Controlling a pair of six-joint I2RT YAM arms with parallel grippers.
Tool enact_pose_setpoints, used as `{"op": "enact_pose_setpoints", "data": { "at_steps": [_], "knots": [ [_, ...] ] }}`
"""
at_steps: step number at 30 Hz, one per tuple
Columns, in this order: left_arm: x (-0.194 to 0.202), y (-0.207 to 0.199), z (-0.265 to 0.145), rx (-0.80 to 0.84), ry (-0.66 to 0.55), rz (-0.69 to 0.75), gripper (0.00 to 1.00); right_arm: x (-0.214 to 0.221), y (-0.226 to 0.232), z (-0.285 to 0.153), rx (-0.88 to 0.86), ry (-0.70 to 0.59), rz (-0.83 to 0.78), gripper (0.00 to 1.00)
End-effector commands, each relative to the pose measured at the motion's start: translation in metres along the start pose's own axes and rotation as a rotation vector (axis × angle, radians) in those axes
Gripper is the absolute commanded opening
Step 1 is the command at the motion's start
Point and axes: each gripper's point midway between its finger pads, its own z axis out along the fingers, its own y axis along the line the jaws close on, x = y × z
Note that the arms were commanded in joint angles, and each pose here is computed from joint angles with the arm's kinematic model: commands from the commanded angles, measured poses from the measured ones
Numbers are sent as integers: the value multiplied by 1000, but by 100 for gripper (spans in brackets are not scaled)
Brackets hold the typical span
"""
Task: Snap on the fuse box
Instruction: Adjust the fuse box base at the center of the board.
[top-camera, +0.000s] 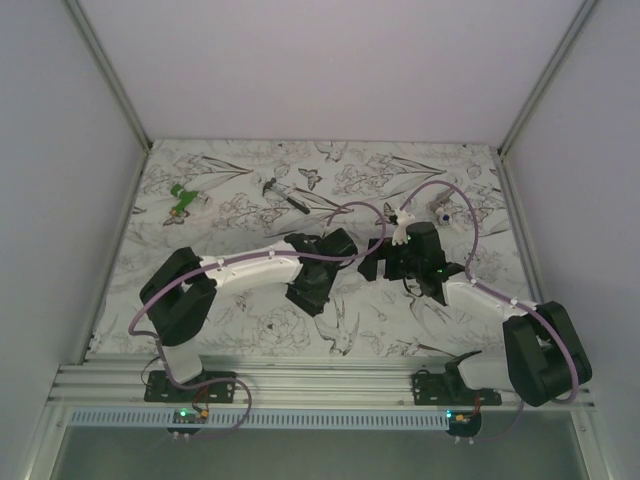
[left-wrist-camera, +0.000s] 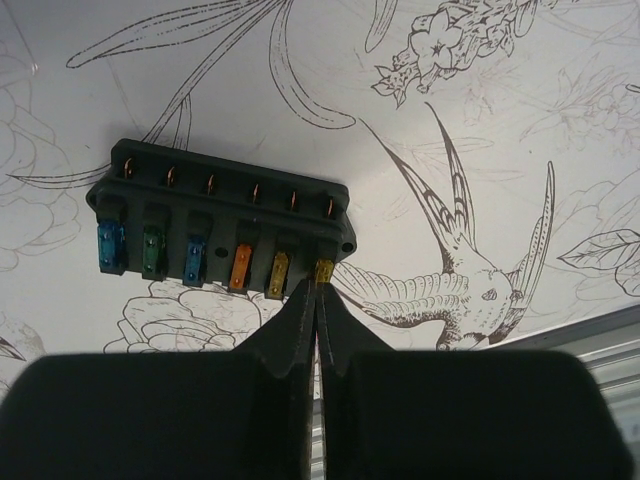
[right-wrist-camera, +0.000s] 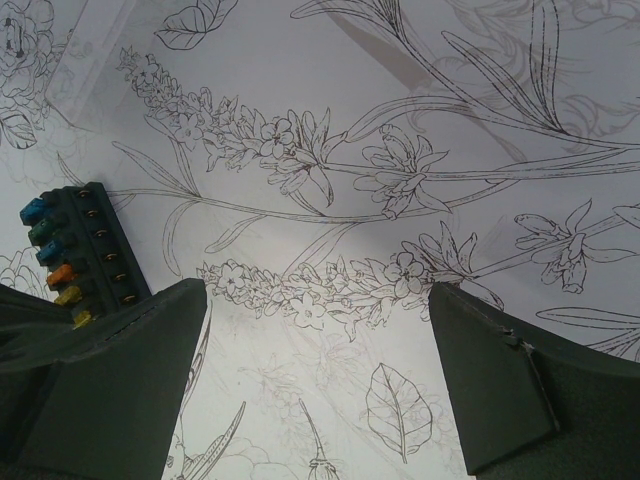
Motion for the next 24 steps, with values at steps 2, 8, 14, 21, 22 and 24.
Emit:
{"op": "enact_pose_setpoints", "data": {
  "at_steps": [2,8,14,21,22,24],
  "knots": [
    [17,7,10,-16,74,-2,1,-7,-3,2,0,-27,-4,100],
    [36,16,16,-47,115,-31,0,-6,-4,2,2,-24,-3,100],
    [61,31,26,-116,165,-39,0,-7,-3,1,2,-30,-4,100],
    [92,67,30,-260,216,-58,0,-6,-3,1,-4,-28,-3,100],
    [95,71,30,-277,220,-63,0,-7,-2,1,-5,-31,-4,100],
    [100,80,32,-307,231,-76,0,-7,-2,1,-7,-32,-4,100]
  ]
}}
